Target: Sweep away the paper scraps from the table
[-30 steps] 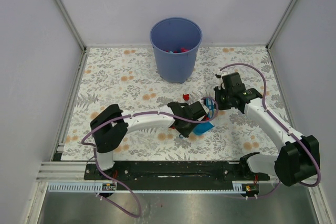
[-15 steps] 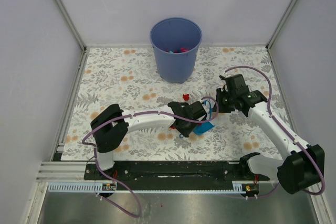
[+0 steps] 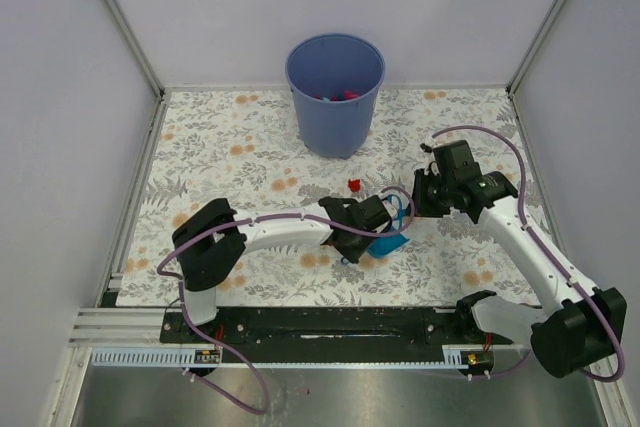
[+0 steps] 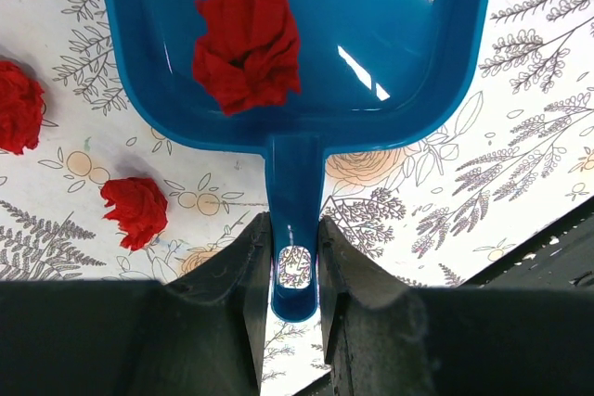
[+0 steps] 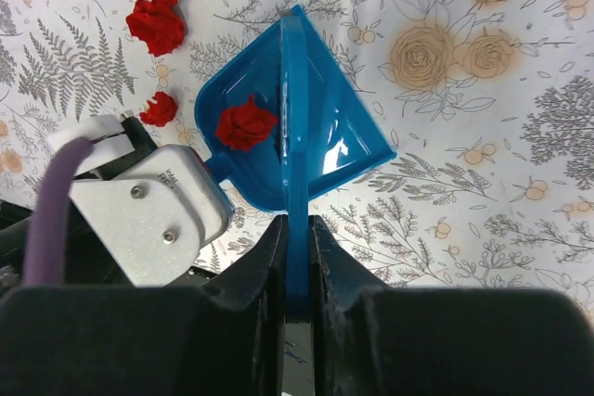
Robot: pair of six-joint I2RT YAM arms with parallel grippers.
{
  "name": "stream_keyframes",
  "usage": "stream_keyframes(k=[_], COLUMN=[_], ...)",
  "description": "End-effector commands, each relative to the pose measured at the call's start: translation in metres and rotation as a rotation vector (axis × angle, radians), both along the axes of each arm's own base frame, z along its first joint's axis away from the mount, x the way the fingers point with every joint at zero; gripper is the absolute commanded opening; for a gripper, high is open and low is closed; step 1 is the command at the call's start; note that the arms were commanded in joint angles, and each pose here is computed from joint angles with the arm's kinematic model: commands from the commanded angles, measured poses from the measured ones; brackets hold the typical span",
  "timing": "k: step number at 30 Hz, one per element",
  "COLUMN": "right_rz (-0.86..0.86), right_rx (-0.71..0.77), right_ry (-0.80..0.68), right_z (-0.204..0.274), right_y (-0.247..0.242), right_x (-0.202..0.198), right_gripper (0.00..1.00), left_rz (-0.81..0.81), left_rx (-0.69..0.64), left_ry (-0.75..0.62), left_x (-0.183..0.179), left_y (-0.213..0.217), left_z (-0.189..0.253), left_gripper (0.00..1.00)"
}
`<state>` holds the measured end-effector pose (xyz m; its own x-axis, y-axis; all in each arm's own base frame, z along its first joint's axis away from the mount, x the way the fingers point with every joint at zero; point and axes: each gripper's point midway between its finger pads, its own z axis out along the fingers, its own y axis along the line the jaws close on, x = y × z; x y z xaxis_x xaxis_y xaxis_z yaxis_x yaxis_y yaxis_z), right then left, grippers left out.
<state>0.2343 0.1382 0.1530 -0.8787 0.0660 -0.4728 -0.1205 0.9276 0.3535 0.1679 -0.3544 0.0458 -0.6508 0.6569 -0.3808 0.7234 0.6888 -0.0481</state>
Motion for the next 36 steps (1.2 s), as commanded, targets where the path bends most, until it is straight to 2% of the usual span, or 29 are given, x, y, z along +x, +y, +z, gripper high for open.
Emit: stream_keyframes(k=[1, 11, 15, 20, 36], right_rz=[-0.030, -0.094, -0.257, -0.381, -0.612], right_rx=[-0.049, -0.099, -0.180, -0.161, -0.056], right_ry=[-0.078, -0.143, -0.239, -0.350, -0.330], right_z=[0.029, 0.057, 0.081, 0.109, 0.118], right_y=[-0.012, -0.025, -0.055, -0.072, -0.090], right_x=[0.009, 0.020, 0.029, 0.027, -0.001], right_gripper=[0.00, 0.00, 0.00, 0.00, 0.00], left_rz=[0.013, 0.023, 0.039, 0.049, 0.130], left_rx=[-0.078, -0.095, -0.095, -0.131, -0.151], left_ry=[-0.034, -0.055, -0.086, -0.115, -0.160], left_x=[0.005, 0.005, 0.009, 0.011, 0.035], left_y=[-0.005, 0.000, 0.005, 0.006, 0.007], left_z=[0.021, 0.032, 0.049, 0.080, 0.167], left_gripper=[0.00, 0.00, 0.00, 0.00, 0.00])
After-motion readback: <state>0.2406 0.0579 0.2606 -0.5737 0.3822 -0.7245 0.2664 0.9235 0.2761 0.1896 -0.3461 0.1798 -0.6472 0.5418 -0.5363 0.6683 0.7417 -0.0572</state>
